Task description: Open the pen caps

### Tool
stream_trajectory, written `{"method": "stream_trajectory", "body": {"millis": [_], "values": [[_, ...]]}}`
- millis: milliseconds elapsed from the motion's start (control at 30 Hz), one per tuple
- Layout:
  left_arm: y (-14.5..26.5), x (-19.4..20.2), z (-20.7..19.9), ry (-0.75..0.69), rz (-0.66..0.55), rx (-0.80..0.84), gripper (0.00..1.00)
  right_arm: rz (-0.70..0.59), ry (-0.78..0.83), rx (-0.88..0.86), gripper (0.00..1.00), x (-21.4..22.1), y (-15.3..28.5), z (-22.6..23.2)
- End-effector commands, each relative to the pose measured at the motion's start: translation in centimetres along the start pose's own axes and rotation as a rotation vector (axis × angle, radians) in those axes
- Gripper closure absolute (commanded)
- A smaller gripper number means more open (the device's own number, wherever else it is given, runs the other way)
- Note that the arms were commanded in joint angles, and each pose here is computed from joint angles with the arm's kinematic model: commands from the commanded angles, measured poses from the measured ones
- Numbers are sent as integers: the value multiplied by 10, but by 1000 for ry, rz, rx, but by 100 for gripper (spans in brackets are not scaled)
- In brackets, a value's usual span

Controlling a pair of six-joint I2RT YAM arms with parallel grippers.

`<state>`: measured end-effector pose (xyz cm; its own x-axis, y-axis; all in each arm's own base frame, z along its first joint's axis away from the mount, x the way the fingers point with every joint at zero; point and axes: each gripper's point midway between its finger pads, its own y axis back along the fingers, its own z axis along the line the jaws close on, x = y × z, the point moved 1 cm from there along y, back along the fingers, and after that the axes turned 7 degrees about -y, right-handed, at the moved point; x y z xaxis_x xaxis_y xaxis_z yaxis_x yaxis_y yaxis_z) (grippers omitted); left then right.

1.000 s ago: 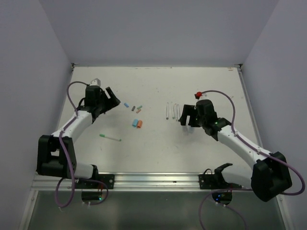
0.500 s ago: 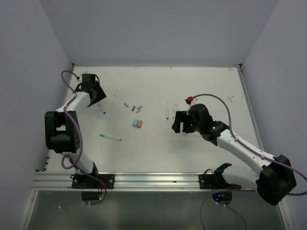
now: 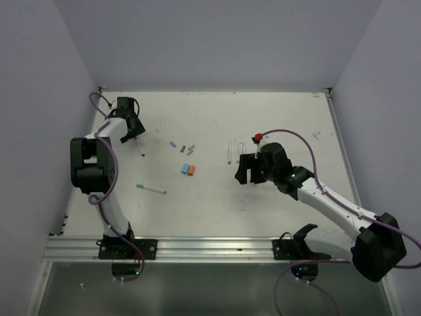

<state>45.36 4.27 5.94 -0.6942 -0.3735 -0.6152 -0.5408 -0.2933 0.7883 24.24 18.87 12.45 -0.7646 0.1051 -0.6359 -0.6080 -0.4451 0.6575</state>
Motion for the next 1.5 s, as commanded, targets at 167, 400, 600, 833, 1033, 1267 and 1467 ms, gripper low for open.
{"method": "stream_trajectory", "body": {"millis": [167,400,600,833,1033,1267,1467], "values": [[-18,-20,0,15,-41,-35,41,-5,32,-42,20,0,1,6],[-35,-10,3,-11,-5,-68,46,-7,33,-40,21,1,1,5],[-40,-6,12,-39,2,-119,50,5,31,-36,21,4,-2,4],[-46,6,17,-68,24,-140,83,0,31,-27,21,1,2,3],[-24,-6,5,-31,-37,-40,100,6,46,76,21,2,8,-13],[72,-36,-25,53,-215,250,100,-18,68,130,19,-11,25,-12],[158,-23,-71,15,-326,557,100,-12,146,125,16,-17,27,27]]}}
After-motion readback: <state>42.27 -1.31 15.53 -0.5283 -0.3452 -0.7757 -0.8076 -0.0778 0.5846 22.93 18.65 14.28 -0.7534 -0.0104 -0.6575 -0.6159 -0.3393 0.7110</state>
